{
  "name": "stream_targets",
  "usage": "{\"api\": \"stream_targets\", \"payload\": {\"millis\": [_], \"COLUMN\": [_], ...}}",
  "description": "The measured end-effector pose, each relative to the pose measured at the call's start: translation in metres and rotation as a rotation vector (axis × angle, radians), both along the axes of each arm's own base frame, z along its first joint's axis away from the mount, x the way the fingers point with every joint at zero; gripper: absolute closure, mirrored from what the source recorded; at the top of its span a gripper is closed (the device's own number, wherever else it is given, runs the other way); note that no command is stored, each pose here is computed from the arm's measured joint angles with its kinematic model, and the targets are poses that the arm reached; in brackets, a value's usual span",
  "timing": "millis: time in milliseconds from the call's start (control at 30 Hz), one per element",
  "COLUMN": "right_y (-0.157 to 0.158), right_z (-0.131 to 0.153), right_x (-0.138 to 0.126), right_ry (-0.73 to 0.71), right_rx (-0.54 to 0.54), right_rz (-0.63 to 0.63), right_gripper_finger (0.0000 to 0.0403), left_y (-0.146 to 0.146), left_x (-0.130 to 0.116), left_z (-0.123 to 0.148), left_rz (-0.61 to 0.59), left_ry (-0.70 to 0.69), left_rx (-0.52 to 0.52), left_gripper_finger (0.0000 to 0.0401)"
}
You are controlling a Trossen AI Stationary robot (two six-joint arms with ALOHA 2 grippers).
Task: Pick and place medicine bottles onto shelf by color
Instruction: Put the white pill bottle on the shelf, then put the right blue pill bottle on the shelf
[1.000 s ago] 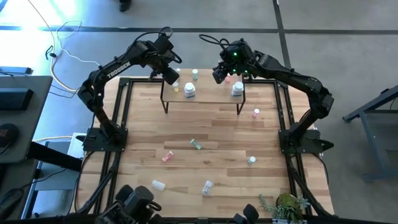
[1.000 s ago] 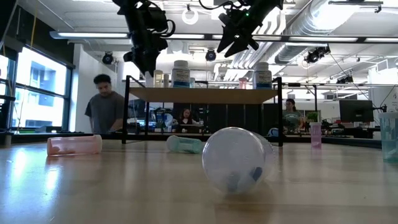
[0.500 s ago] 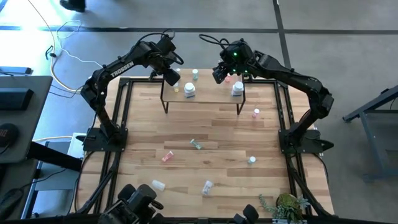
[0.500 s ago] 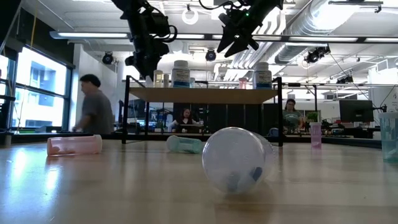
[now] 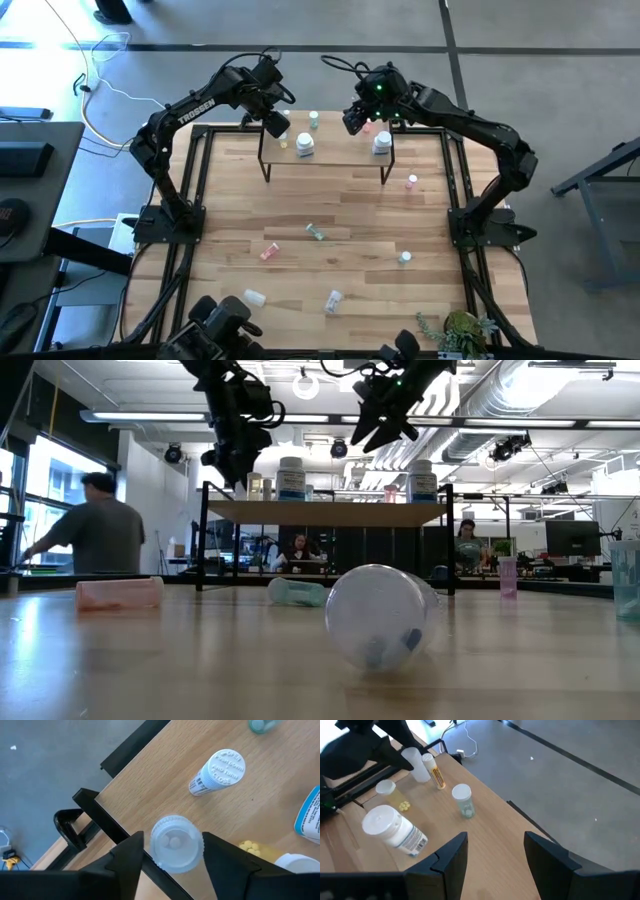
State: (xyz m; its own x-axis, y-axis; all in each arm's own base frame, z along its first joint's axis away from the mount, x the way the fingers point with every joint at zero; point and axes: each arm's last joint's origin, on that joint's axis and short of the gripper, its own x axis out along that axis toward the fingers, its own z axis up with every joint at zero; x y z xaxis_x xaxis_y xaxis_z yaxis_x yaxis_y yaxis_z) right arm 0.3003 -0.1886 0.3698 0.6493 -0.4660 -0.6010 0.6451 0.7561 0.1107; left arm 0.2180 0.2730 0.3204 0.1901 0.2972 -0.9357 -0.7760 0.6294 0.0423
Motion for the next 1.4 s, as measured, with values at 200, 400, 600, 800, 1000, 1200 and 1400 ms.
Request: {"api": "stream_targets", "payload": {"millis": [200, 400, 600, 800, 1000, 1200, 1400], "right_y": [0.007, 0.019, 0.026, 0.032, 0.045, 0.061, 0.080], "right_z": [0.012, 0.019, 0.023, 0.020, 0.017, 0.010, 0.007], "right_x": [-0.011, -0.022, -0.026, -0.024, -0.021, -0.022, -0.018], "right_ry": [-0.017, -0.001, 0.008, 0.032, 0.077, 0.169, 0.205], "right_rx": [-0.005, 0.022, 0.034, 0.051, 0.073, 0.122, 0.157], "right_rz": [0.000, 0.030, 0.046, 0.074, 0.118, 0.160, 0.201], "right_gripper_finger": [0.0217, 0.0217, 0.0217, 0.0217, 0.0217, 0.0217, 0.0217], "left_y": [0.000, -0.002, -0.006, -0.013, -0.029, -0.063, -0.105], "left_x": [0.000, -0.001, -0.004, -0.010, -0.021, -0.029, -0.036], "left_z": [0.000, 0.003, 0.011, 0.024, 0.047, 0.072, 0.065], "left_rz": [0.007, 0.007, 0.015, 0.014, 0.048, 0.008, -0.044], "left_ry": [-0.002, -0.010, -0.027, -0.053, -0.114, -0.170, -0.208], "left_rx": [-0.001, 0.005, 0.024, 0.055, 0.102, 0.143, 0.129], "left_gripper_finger": [0.0177, 0.0174, 0.0174, 0.0174, 0.0174, 0.0174, 0.0174]}}
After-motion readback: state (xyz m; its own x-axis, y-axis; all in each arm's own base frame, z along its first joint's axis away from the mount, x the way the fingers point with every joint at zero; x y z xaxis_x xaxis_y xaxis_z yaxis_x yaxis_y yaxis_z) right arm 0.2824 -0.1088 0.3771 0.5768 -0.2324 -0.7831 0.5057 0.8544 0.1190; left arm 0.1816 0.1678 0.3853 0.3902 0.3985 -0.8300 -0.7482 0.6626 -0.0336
